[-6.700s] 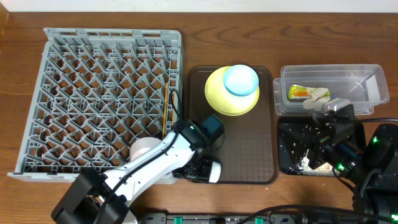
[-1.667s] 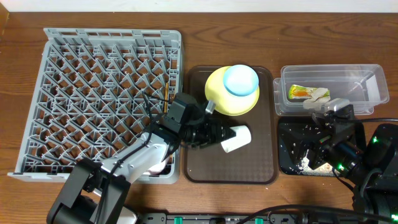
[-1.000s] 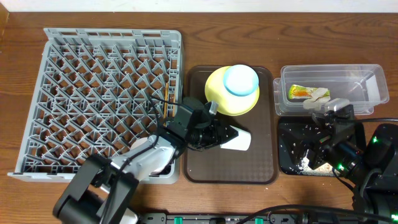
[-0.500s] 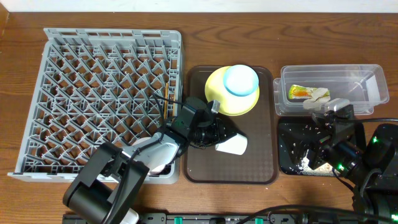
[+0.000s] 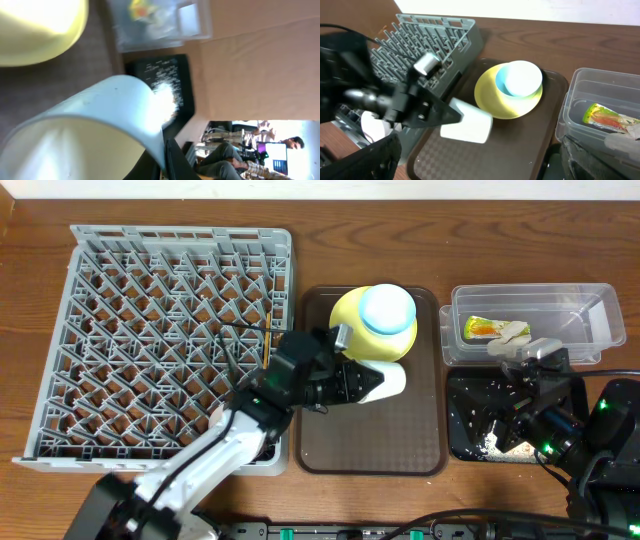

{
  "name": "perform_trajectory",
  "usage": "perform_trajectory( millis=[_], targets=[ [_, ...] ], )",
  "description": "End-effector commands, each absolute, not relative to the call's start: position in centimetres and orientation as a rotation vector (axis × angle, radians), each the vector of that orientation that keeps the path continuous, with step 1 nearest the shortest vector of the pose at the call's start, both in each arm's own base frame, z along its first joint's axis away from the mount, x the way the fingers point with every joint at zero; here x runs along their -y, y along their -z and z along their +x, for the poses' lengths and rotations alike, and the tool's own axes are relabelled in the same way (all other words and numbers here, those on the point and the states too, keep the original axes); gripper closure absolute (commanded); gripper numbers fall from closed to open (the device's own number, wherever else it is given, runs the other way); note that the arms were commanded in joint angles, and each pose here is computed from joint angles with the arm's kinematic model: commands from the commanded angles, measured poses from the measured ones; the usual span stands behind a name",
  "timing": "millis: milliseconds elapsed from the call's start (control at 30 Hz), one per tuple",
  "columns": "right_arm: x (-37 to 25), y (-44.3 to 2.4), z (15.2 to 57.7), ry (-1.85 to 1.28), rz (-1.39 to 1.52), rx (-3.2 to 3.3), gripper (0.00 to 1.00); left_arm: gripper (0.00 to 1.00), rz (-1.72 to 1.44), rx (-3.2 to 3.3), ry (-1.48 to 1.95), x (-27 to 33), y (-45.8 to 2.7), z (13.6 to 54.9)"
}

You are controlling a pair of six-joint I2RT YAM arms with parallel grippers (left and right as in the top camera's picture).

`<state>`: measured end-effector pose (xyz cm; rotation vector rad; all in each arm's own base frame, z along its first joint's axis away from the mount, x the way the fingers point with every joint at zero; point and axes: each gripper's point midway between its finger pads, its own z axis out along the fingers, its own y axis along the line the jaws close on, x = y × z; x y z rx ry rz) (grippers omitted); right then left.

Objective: Sort waste into correct bins and load items into the dishwasher

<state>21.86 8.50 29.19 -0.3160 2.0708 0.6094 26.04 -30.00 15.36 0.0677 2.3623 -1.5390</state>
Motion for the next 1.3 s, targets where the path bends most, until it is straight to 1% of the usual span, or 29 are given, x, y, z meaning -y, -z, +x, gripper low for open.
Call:
perform_trajectory(
  millis=[0,200,400,500,633,700,967,1100,1267],
  targets=[
    [-8.7,-29.7,21.7,-0.602,-0.337,-2.056,0.01,0.93,0.094,-2.285,1.55,29.3,-18.5,25.9],
    [-8.7,-29.7,21.7,-0.603,-0.337,-2.056,0.01,0.93,0.015,-2.319,1.442,25.7,-21.9,27.2],
    [-8.7,-29.7,21.7,-0.603,-0.337,-2.056,0.01,0.92,-0.104,-2.322,1.25,19.0,-25.1,30.6],
    [-8.7,-29.7,21.7,-0.603,-0.337,-2.056,0.01,0.92,-0.199,-2.284,1.292,15.8,-25.8,32.0],
    [-8.7,-29.7,21.7,-0.603,-0.337,-2.056,0.01,0.93,-0.283,-2.277,1.422,13.1,-25.1,33.1],
    [-8.7,-29.7,21.7,-0.603,-0.337,-2.056,0.01,0.93,-0.353,-2.291,1.529,11.7,-23.4,34.0],
    [-8.7,-29.7,21.7,-0.603,-0.337,-2.056,0.01,0.93,-0.462,-2.338,1.739,10.3,-17.8,35.8],
    [-8.7,-29.7,21.7,-0.603,-0.337,-2.056,0.01,0.92,-0.475,-2.318,1.701,8.6,-17.0,36.4],
    [-8.7,-29.7,21.7,-0.602,-0.337,-2.056,0.01,0.88,-0.487,-2.288,1.654,6.9,-17.0,36.7]
  ],
)
